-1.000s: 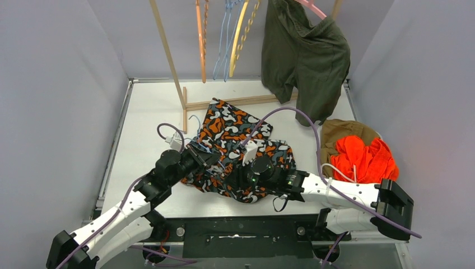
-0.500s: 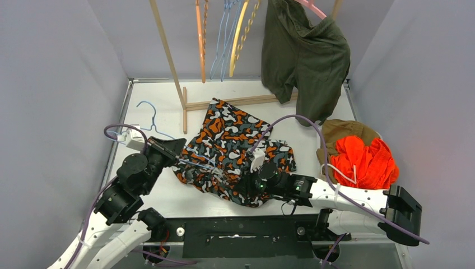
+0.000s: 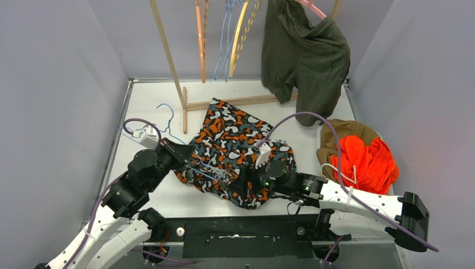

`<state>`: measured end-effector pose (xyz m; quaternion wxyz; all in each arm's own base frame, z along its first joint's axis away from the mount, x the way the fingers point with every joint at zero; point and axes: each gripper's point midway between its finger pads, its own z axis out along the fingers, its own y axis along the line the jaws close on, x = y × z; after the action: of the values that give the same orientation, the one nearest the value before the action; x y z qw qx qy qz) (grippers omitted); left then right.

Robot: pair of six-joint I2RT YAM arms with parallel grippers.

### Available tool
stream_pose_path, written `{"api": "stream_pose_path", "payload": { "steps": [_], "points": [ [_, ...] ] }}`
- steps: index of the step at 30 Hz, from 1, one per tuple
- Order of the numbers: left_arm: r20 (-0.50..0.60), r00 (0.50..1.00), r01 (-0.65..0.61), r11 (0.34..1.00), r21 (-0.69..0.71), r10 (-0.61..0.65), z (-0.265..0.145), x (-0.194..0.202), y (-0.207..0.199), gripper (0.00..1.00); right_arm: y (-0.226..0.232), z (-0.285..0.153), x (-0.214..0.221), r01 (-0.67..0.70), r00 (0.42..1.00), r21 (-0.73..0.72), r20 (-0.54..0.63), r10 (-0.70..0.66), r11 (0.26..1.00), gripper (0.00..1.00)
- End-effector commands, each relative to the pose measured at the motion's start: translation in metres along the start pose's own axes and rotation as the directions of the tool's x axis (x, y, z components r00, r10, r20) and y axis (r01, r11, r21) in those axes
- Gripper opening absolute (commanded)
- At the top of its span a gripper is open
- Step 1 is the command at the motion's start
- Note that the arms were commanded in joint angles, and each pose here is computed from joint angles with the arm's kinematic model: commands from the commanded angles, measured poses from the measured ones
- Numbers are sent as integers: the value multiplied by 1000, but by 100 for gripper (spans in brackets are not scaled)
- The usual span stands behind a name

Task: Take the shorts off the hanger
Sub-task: Remove the shorts from the hanger, then place the hanger on the clothes rod.

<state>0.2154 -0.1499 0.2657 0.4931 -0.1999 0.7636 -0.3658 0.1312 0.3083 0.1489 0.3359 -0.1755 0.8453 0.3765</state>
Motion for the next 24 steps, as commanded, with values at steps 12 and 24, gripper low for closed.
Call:
{"api": "stream_pose_path", "payload": {
  "steps": [12, 24],
  "points": [
    [-81, 992, 106, 981, 163, -93, 10, 11, -41, 0, 81, 3, -65, 195, 976, -168, 133, -174, 966, 71],
    [-49, 989, 148, 961, 235, -140, -1, 3, -50, 6, 88, -2, -64, 151, 975, -248, 195, -103, 957, 0]
  ]
}}
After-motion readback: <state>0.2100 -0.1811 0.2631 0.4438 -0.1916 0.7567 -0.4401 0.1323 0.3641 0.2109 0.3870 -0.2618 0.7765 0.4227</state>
